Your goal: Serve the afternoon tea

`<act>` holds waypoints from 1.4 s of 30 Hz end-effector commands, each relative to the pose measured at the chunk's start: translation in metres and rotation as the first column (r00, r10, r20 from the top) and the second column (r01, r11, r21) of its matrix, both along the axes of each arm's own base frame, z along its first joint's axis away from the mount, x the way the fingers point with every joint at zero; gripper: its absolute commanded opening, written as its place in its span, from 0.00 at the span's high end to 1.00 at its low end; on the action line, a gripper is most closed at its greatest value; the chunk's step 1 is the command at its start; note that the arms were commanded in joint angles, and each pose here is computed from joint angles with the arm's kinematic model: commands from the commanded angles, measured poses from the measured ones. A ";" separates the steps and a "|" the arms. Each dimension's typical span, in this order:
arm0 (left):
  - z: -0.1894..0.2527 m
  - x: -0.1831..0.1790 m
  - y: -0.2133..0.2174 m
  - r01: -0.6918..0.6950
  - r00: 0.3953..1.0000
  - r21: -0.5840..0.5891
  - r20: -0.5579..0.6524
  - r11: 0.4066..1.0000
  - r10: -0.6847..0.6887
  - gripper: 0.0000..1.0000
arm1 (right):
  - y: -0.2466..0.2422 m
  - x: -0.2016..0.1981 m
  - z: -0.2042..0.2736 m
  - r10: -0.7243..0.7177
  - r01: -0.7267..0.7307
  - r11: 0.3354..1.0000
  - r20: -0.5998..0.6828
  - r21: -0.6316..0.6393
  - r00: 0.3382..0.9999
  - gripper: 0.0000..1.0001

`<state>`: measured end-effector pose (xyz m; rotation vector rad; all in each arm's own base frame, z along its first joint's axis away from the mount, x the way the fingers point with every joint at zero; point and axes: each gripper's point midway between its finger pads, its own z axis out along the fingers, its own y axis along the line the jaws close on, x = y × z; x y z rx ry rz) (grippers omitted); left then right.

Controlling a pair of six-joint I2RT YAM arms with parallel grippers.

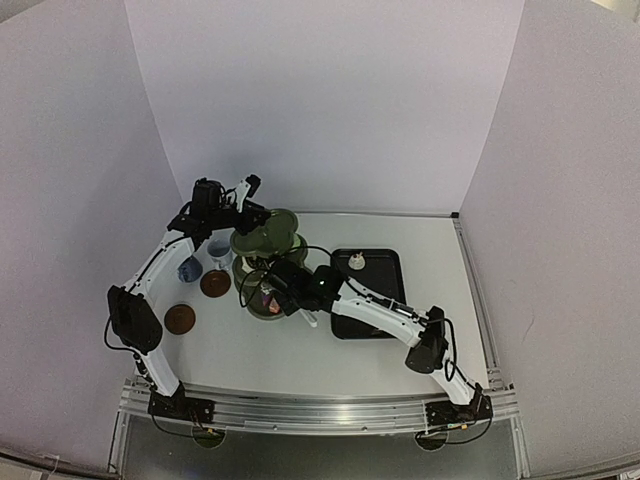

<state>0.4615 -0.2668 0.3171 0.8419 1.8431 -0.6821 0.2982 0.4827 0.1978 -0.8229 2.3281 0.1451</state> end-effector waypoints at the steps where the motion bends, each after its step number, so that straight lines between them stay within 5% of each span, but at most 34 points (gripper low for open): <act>1: -0.002 -0.009 0.002 -0.002 1.000 0.012 -0.022 1.000 0.003 1.00 | 0.018 0.003 0.013 0.021 -0.023 0.998 0.028 0.063 0.999 1.00; 31: -0.004 -0.010 0.003 -0.006 1.000 0.022 -0.014 1.000 0.006 1.00 | -0.027 -0.018 0.017 -0.039 0.039 0.998 -0.005 -0.058 0.999 0.99; 36: -0.004 -0.010 0.004 -0.008 1.000 0.026 -0.015 1.000 0.008 0.99 | -0.026 -0.017 0.022 -0.042 0.042 0.998 -0.001 -0.049 0.999 0.77; 42: -0.003 -0.011 0.004 -0.009 1.000 0.028 -0.011 1.000 0.009 0.95 | -0.022 -0.016 0.036 -0.041 0.042 0.999 0.012 -0.010 0.999 0.68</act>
